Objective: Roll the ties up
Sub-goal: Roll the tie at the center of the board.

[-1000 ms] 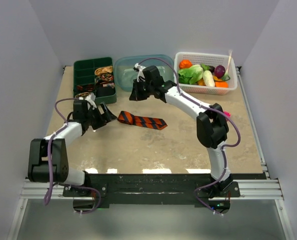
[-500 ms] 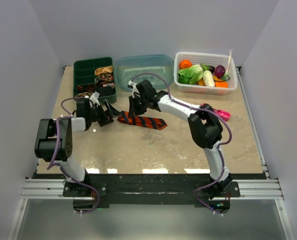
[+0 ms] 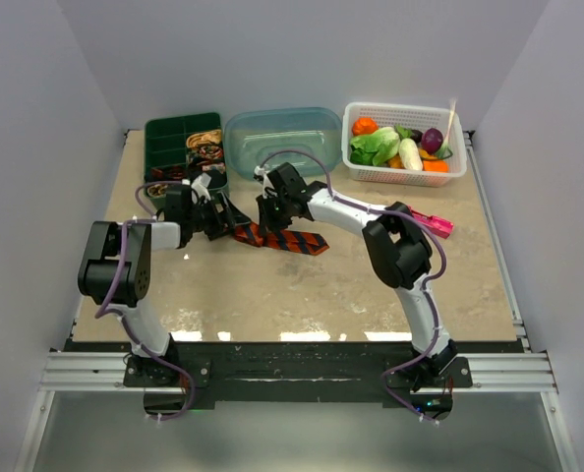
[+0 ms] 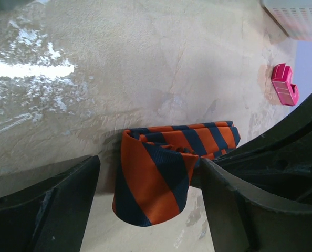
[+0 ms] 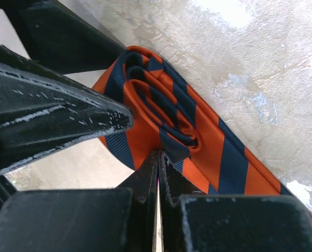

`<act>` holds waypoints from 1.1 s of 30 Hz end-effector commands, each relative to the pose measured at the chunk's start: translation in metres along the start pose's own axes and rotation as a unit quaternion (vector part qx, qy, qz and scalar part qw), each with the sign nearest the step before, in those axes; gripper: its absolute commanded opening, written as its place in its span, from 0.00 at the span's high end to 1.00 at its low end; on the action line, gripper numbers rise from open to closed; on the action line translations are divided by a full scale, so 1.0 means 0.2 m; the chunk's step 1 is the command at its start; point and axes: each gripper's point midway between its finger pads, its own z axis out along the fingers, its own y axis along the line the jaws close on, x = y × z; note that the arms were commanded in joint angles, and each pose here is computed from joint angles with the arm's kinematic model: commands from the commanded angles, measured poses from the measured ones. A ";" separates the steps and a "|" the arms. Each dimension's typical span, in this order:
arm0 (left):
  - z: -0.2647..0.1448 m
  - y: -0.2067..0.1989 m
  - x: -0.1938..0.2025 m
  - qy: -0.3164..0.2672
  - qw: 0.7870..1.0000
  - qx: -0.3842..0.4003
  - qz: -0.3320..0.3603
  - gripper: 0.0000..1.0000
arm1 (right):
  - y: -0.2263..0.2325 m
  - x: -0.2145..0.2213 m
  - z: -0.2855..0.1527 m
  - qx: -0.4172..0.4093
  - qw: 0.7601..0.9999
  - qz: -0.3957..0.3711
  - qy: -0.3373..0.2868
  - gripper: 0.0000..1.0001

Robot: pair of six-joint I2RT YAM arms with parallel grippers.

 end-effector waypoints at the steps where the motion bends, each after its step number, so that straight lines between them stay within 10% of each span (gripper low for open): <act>1: 0.03 0.11 0.08 0.021 0.999 -0.038 -0.019 0.22 | -0.02 -0.07 0.01 0.016 1.000 -0.015 -0.016 1.00; 33: 0.03 -0.02 0.15 0.009 0.996 0.072 -0.046 0.55 | -0.03 -0.22 -0.12 0.030 0.997 -0.009 -0.075 1.00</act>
